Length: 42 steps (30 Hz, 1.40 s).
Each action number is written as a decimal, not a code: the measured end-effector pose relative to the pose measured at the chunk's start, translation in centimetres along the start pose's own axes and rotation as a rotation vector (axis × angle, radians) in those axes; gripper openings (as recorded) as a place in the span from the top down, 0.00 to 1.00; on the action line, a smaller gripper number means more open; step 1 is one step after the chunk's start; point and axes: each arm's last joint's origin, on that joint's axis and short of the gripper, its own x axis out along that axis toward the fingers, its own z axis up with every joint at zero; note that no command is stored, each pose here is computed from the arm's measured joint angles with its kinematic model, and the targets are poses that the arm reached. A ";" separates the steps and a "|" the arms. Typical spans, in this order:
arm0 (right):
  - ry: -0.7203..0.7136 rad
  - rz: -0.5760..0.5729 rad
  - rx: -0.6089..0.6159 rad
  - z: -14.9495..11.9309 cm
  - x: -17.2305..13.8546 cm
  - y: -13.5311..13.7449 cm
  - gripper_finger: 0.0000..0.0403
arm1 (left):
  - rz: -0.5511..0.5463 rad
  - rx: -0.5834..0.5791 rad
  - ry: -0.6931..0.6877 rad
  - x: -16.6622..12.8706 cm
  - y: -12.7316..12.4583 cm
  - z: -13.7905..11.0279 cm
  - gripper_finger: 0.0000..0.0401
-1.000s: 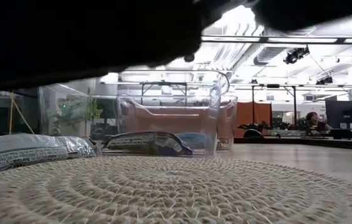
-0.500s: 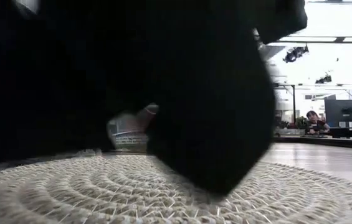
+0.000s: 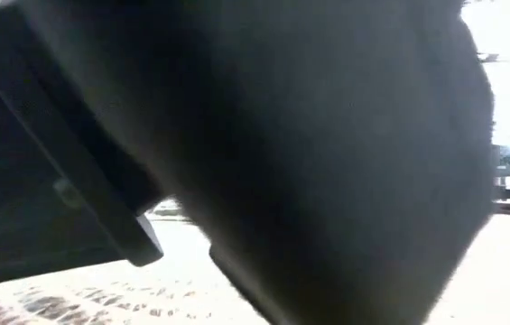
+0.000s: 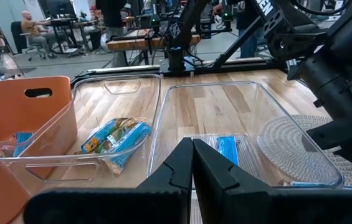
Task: Pick and place Granola Bars by type
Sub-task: Put the blue granola bar into the bottom transparent bin
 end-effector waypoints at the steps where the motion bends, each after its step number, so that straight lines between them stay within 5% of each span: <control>1: -0.001 0.005 0.004 0.0 0.0 0.0 0.49 | 0.000 0.000 0.001 0.0 0.0 0.0 0.98; 12: -0.007 0.025 0.032 0.1 0.0 0.1 0.53 | 0.000 0.000 0.000 0.0 0.0 0.0 0.98; 42: -0.008 0.092 0.107 0.2 -0.1 0.3 0.99 | 0.000 0.000 0.000 0.0 0.0 0.0 0.98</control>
